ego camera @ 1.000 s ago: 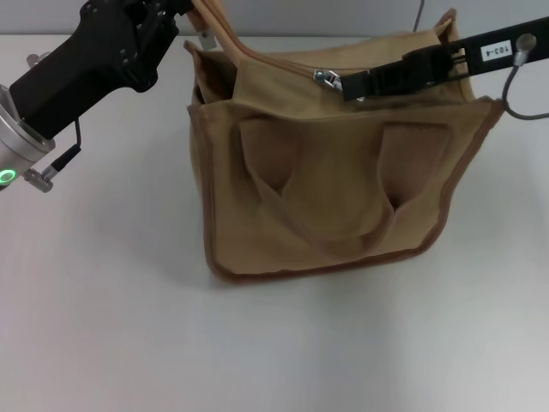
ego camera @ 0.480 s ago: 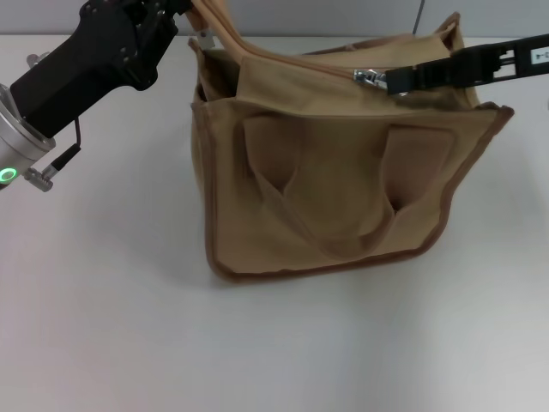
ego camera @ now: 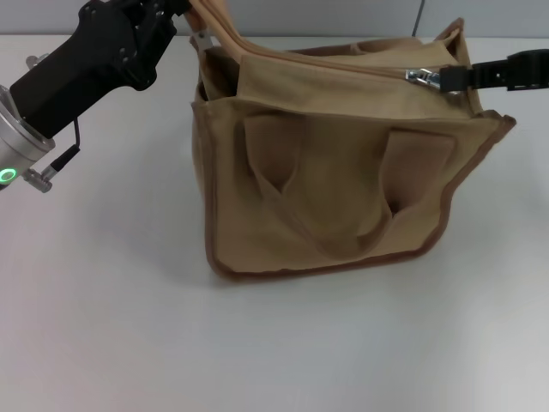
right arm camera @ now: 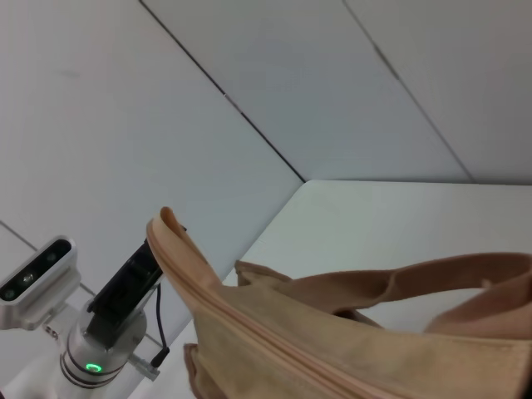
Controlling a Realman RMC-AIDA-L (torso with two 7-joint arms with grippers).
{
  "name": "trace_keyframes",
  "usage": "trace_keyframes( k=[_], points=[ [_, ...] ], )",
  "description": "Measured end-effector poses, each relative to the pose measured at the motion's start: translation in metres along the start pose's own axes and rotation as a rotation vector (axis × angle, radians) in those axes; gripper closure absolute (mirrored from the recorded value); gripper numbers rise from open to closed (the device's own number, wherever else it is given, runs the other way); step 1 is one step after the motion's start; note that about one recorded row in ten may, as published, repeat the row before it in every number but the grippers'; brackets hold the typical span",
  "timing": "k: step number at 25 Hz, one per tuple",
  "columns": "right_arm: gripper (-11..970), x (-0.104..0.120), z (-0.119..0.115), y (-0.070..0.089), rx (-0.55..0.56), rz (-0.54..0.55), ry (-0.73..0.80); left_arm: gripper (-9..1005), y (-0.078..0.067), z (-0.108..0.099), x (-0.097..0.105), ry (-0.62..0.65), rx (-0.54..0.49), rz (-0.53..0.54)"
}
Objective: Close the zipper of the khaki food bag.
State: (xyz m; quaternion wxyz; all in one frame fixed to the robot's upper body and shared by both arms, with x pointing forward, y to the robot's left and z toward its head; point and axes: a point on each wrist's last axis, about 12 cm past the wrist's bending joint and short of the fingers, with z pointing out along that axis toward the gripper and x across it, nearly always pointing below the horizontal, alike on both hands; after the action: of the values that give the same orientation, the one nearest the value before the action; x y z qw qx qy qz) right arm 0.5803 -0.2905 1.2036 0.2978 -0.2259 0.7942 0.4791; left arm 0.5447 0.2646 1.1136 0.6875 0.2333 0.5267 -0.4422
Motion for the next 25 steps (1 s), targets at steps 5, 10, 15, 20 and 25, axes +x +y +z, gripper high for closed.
trace_keyframes(
  k=[5, 10, 15, 20, 25],
  points=[
    [927, 0.009, -0.01, -0.004, 0.017, 0.015, -0.017, 977, 0.0, 0.0, 0.0, 0.002, -0.005, -0.001],
    [925, 0.014, -0.019, -0.007, 0.024, 0.023, -0.038, 976, 0.001, 0.0, 0.001, 0.004, -0.009, -0.002],
    [923, 0.018, -0.026, -0.009, 0.031, 0.027, -0.05, 976, 0.002, 0.0, 0.001, 0.01, -0.018, -0.002],
    [921, 0.02, -0.029, -0.009, 0.028, 0.024, -0.052, 975, 0.002, -0.001, 0.002, 0.011, -0.02, -0.003],
    [919, 0.019, -0.03, -0.009, -0.012, 0.021, -0.051, 974, 0.002, 0.0, 0.002, 0.012, -0.017, -0.003]
  ],
)
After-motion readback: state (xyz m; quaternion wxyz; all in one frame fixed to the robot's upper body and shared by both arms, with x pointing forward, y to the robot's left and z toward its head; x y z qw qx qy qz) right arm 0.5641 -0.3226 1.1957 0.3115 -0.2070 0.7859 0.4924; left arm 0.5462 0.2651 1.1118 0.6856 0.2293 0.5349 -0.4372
